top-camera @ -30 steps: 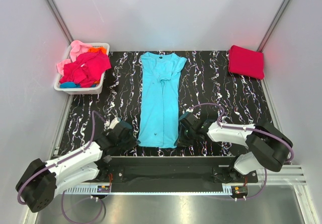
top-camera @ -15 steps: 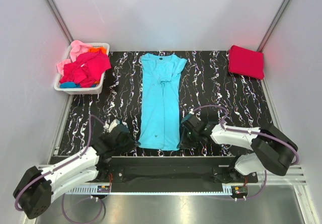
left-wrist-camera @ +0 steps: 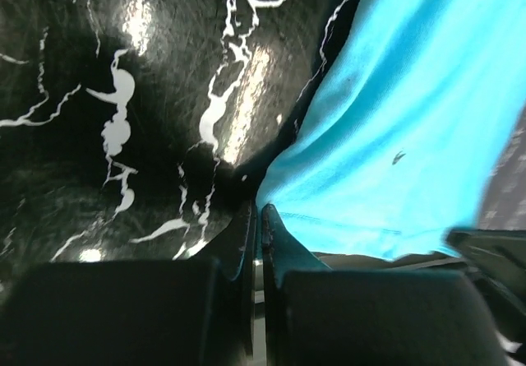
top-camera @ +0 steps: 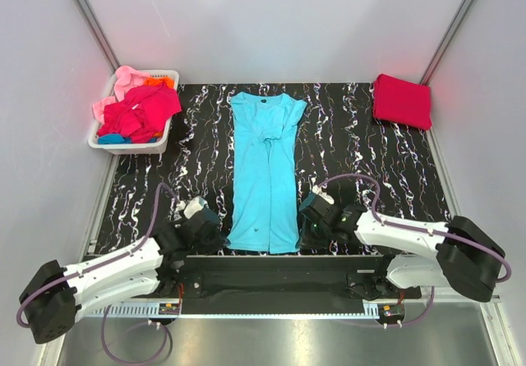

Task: Fold and stack the t-shirts
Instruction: Fold the tshirt

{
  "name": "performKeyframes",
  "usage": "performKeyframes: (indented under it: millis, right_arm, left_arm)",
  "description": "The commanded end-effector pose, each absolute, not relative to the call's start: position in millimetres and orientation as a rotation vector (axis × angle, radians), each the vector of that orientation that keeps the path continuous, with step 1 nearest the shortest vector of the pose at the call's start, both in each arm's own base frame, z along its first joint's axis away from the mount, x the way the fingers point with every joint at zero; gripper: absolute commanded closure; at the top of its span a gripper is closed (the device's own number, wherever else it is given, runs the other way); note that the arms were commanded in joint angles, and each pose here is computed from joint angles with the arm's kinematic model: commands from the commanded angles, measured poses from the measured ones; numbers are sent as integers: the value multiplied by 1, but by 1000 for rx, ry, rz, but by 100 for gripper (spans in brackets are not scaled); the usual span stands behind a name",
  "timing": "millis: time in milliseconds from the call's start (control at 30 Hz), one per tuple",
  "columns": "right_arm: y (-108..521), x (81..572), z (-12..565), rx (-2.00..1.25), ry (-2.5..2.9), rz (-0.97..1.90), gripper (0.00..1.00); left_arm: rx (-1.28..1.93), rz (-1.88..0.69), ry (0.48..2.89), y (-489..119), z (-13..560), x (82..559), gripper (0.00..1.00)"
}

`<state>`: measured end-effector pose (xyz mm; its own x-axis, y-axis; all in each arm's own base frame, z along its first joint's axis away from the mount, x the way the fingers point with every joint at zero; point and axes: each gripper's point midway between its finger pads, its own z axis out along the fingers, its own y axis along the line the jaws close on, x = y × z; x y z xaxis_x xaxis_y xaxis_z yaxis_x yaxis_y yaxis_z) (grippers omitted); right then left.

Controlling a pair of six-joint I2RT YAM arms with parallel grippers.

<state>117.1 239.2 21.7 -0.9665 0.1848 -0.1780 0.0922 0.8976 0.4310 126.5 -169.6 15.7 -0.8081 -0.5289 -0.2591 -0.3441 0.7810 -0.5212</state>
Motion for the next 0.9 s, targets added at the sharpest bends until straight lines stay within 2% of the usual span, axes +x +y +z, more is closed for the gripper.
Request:
performKeyframes:
  millis: [0,333,700,867]
  right_arm:
    - [232,129,45,176,2752,569,100]
    - [224,164,110,84,2528,518,100]
    - [215,209,137,-8,2360,332,100]
    - [228,240,145,-16,2316,420,100]
  left_arm:
    - [-580,-445,2547,-149,26,134,100]
    - [-561,-410,2367,-150,85,172,100]
    - [-540,-314,2202,-160,144,223,100]
    - [-505,-324,2201,-183,152,245,100]
